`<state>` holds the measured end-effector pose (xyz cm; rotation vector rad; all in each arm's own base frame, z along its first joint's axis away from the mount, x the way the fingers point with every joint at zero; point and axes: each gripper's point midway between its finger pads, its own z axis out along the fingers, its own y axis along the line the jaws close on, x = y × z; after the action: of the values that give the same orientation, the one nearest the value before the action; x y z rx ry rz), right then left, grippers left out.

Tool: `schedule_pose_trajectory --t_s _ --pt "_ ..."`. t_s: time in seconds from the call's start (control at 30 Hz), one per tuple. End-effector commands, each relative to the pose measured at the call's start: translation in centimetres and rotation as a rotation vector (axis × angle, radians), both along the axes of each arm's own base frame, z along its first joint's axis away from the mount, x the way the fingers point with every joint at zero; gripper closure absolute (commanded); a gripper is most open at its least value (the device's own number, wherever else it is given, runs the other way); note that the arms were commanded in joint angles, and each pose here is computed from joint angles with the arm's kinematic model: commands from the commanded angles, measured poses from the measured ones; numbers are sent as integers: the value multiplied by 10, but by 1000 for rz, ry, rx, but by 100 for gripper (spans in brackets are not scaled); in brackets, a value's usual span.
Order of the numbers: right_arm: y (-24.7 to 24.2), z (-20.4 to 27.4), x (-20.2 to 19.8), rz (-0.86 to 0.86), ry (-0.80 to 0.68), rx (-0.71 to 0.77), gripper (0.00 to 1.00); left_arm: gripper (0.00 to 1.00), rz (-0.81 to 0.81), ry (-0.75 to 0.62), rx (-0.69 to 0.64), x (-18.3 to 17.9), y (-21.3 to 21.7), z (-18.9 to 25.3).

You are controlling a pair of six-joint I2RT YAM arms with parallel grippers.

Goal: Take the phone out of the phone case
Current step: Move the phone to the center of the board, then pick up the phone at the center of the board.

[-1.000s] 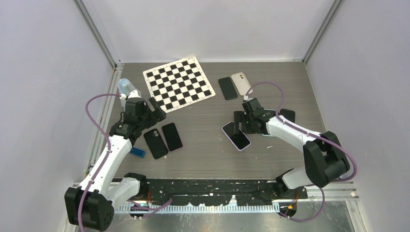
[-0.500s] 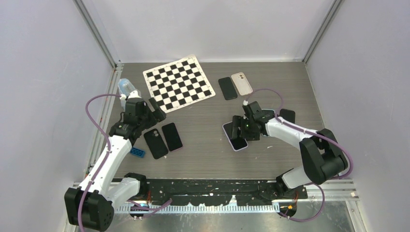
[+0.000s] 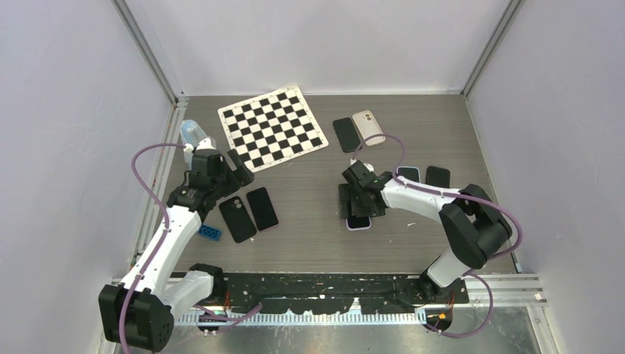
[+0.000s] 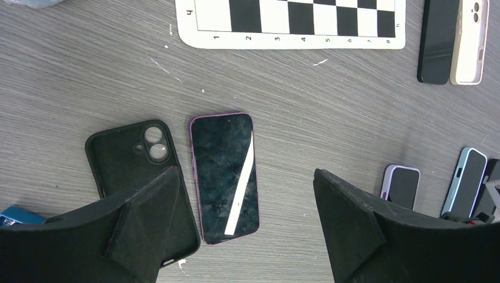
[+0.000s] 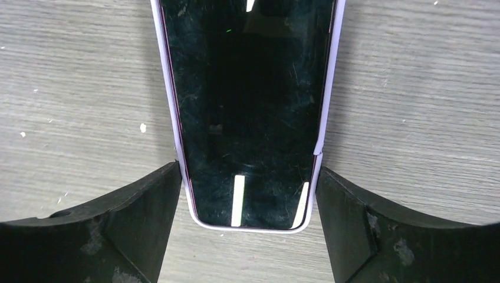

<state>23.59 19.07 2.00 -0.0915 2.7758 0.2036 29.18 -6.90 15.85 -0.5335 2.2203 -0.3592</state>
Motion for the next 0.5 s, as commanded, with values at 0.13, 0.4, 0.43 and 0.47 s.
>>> schedule_pose_trajectory --t_s 0.13,0.4,0.43,0.47 --pt "-7 -14 7 -73 -50 -184 11 13 -1 -59 -10 10 -1 20" --pt "-22 -26 5 -145 -31 -269 25 8 -4 -48 -8 9 -1 20" --pt "-23 -26 6 -152 -34 -273 31 7 -5 -44 -5 9 -1 19" --pt "-23 -26 6 -156 -36 -273 34 4 -4 -42 -2 8 0 20"
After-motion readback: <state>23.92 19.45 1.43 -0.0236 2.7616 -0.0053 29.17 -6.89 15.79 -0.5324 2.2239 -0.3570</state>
